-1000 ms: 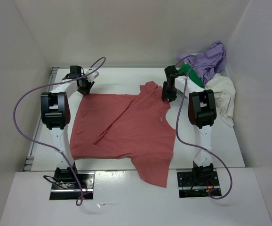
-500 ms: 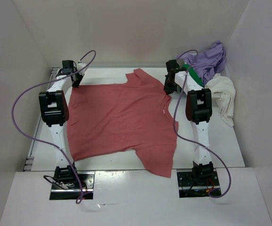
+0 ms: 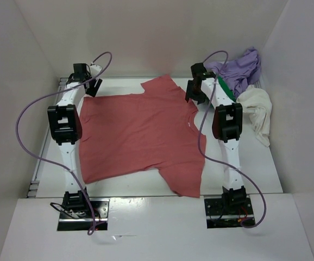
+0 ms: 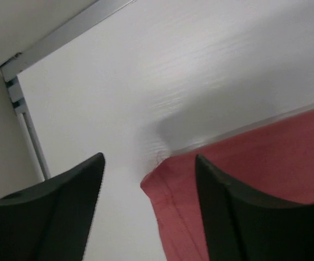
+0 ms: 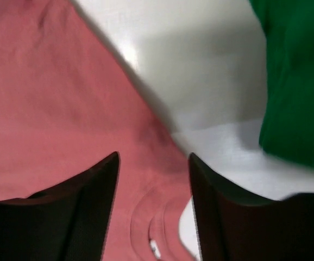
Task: Fold and stack the t-shirts
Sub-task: Flatten out the tshirt, then grap the side of the flattened tshirt closest away from the robot with both arms
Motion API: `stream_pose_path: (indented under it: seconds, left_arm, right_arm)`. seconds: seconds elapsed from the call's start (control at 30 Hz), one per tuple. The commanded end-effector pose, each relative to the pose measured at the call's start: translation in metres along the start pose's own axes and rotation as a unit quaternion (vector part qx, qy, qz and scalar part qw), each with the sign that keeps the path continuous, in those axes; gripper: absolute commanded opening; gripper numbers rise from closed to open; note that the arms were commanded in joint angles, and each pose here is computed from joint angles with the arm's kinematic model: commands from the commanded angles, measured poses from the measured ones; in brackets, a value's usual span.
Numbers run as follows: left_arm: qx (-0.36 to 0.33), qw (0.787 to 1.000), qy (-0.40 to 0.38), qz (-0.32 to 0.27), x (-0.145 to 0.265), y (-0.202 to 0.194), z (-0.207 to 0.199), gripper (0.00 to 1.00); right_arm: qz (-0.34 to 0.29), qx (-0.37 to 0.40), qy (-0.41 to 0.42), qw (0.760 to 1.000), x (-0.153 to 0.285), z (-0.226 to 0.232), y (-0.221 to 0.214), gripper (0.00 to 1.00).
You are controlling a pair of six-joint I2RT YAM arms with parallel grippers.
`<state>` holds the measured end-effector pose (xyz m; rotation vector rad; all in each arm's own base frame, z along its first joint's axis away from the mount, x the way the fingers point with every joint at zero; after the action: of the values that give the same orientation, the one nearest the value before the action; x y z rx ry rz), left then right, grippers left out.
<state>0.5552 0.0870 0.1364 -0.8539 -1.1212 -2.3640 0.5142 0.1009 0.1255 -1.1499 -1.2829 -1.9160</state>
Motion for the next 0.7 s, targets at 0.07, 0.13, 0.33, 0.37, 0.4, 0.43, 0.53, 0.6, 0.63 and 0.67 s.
stream_pose_path:
  seconds: [0.07,0.13,0.33,0.37,0.4,0.43,0.53,0.6,0.63,0.67]
  left_arm:
    - [0.009,0.999,0.040,-0.028,0.075,0.023,0.033,0.80]
    - [-0.022,0.996,0.056,-0.068,0.130,0.034,0.040,0.80]
    - [-0.232,0.967,-0.103,-0.014,0.232,-0.042,-0.071,0.80]
    - [-0.257,0.960,-0.108,-0.025,0.261,-0.049,-0.081,0.80]
    - [-0.307,0.935,-0.176,0.010,0.269,-0.080,-0.114,0.80]
    - [-0.328,0.924,-0.194,0.019,0.280,-0.093,-0.125,0.80]
    - [-0.404,0.882,-0.239,0.045,0.318,-0.130,-0.148,0.80]
    - [-0.452,0.856,-0.246,0.039,0.329,-0.155,-0.163,0.80]
    - [-0.483,0.841,-0.242,0.032,0.332,-0.160,-0.169,0.80]
    - [-0.506,0.836,-0.213,0.016,0.341,-0.165,-0.171,0.80]
  right_arm:
    - [-0.042,0.023,0.005,0.999,0.104,0.003,-0.011,0.67]
    - [-0.054,0.020,0.003,0.998,0.143,-0.012,-0.030,0.70]
    - [-0.018,-0.033,0.021,0.999,0.210,-0.051,-0.133,0.75]
    - [0.009,-0.037,0.014,0.999,0.202,-0.058,-0.161,0.75]
    - [0.011,-0.057,0.043,0.997,0.217,-0.050,-0.182,0.75]
    - [0.021,-0.067,0.045,0.997,0.219,-0.051,-0.198,0.75]
    - [0.065,-0.124,0.060,0.988,0.214,-0.052,-0.249,0.74]
    - [0.079,-0.137,0.077,0.984,0.219,-0.058,-0.280,0.72]
    - [0.082,-0.151,0.083,0.982,0.220,-0.059,-0.287,0.72]
    - [0.088,-0.178,0.085,0.976,0.223,-0.066,-0.299,0.72]
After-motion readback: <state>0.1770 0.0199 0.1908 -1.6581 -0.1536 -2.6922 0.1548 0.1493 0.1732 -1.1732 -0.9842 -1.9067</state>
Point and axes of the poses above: each gripper's point midway between its finger pads, its own x axis back along the fingers, its own z axis along the line the jaws close on, y = z × x, the point moved 9 cm from there along x, back along the fingers, and after that the axes turned 11 degrees about -x, right-handed, at the moved point
